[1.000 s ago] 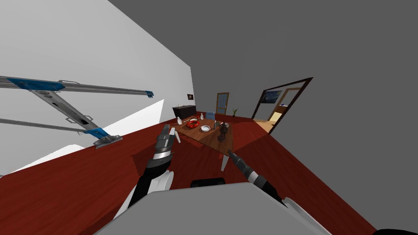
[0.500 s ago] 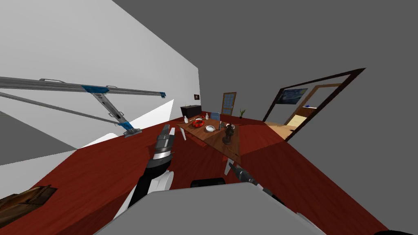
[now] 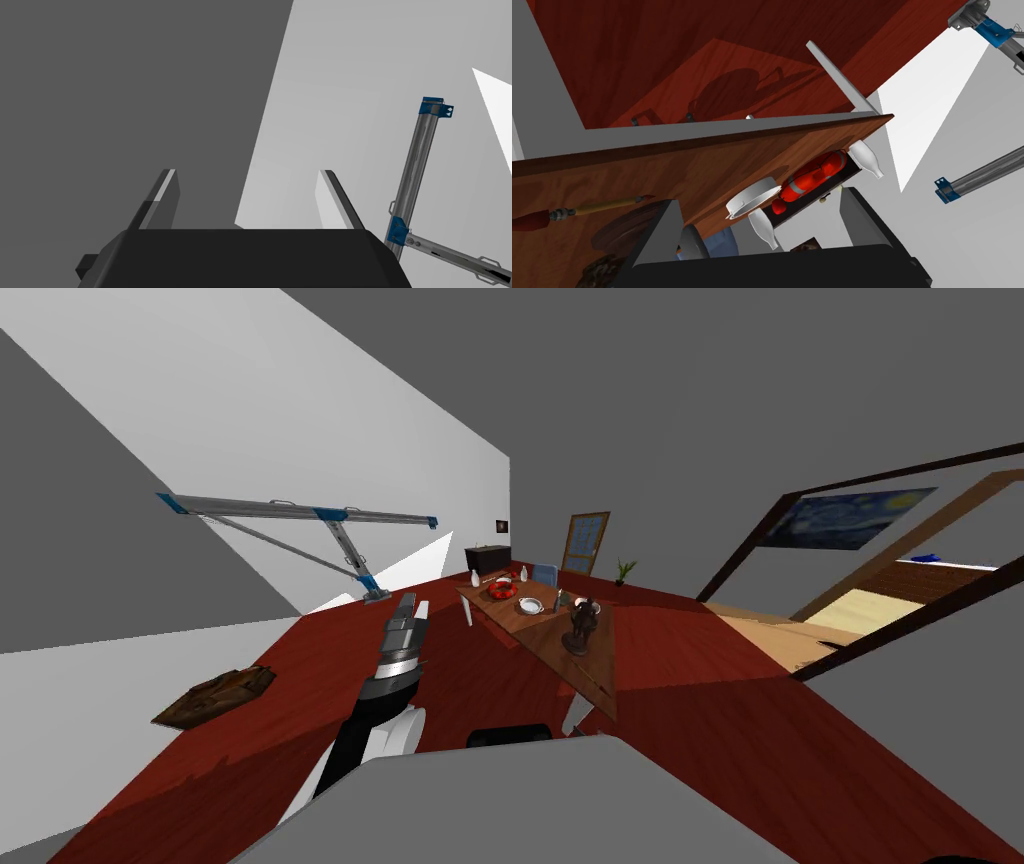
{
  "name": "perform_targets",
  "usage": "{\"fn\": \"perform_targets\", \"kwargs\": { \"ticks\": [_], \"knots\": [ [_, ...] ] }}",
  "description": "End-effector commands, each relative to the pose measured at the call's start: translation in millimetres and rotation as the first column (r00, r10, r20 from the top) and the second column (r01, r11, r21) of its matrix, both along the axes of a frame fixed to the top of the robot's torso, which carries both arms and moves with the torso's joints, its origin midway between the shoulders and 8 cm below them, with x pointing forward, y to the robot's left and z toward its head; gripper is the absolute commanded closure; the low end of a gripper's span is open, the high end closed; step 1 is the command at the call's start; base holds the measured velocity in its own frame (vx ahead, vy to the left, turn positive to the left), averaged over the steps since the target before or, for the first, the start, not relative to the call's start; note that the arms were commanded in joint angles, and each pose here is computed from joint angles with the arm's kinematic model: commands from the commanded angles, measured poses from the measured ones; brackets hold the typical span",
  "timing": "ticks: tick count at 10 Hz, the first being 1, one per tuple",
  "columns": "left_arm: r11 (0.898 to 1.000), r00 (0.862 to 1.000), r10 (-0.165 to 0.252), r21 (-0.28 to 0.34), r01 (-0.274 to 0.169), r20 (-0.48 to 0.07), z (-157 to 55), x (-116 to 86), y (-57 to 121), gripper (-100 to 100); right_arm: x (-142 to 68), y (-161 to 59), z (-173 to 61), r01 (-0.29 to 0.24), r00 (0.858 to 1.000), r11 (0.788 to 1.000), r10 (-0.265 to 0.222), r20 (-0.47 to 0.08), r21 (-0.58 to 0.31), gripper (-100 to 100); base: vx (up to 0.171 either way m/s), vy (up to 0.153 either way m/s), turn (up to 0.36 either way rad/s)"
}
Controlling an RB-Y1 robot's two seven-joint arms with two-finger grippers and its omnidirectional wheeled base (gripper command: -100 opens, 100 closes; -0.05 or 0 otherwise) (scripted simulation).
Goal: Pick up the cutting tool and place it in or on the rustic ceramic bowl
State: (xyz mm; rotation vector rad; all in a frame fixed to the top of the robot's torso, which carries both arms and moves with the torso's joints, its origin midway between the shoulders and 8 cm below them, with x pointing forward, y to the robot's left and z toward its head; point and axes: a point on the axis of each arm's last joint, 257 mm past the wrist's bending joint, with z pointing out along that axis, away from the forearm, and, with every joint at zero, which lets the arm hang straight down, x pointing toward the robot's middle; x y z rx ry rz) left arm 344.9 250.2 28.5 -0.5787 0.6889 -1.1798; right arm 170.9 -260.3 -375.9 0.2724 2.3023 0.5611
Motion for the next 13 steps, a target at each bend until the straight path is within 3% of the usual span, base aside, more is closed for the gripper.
{"fn": "perform_targets", "kwargs": {
  "ticks": [1,3,4,6,7,12,13],
  "knots": [
    [1.000,1.000,0.000,0.000,0.000,0.000,0,0,0.0,0,-27,-13,-20,-0.026,0.996,0.998,0.022,-0.081,-0.057,-100,0.041,0.005,0.394],
    [1.000,1.000,0.000,0.000,0.000,0.000,0,0,0.0,0,-74,-38,-48,-0.069,0.977,0.988,0.038,-0.211,-0.141,-100,0.071,-0.016,0.433],
    [1.000,1.000,0.000,0.000,0.000,0.000,0,0,0.0,0,-74,-38,-48,-0.069,0.977,0.988,0.038,-0.211,-0.141,-100,0.062,-0.023,0.197],
    [1.000,1.000,0.000,0.000,0.000,0.000,0,0,0.0,0,-119,-65,-69,-0.111,0.944,0.971,0.036,-0.329,-0.212,-100,0.067,-0.025,0.394],
    [1.000,1.000,0.000,0.000,0.000,0.000,0,0,0.0,0,-120,-65,-69,-0.110,0.943,0.971,0.035,-0.330,-0.213,-100,0.054,-0.024,0.231],
    [1.000,1.000,0.000,0.000,0.000,0.000,0,0,0.0,0,-215,-130,-97,-0.184,0.835,0.922,-0.036,-0.549,-0.340,-100,0.080,-0.046,0.417],
    [1.000,1.000,0.000,0.000,0.000,0.000,0,0,0.0,0,-215,-130,-97,-0.184,0.835,0.922,-0.036,-0.549,-0.340,-100,0.051,-0.059,0.144]
  ]
}}
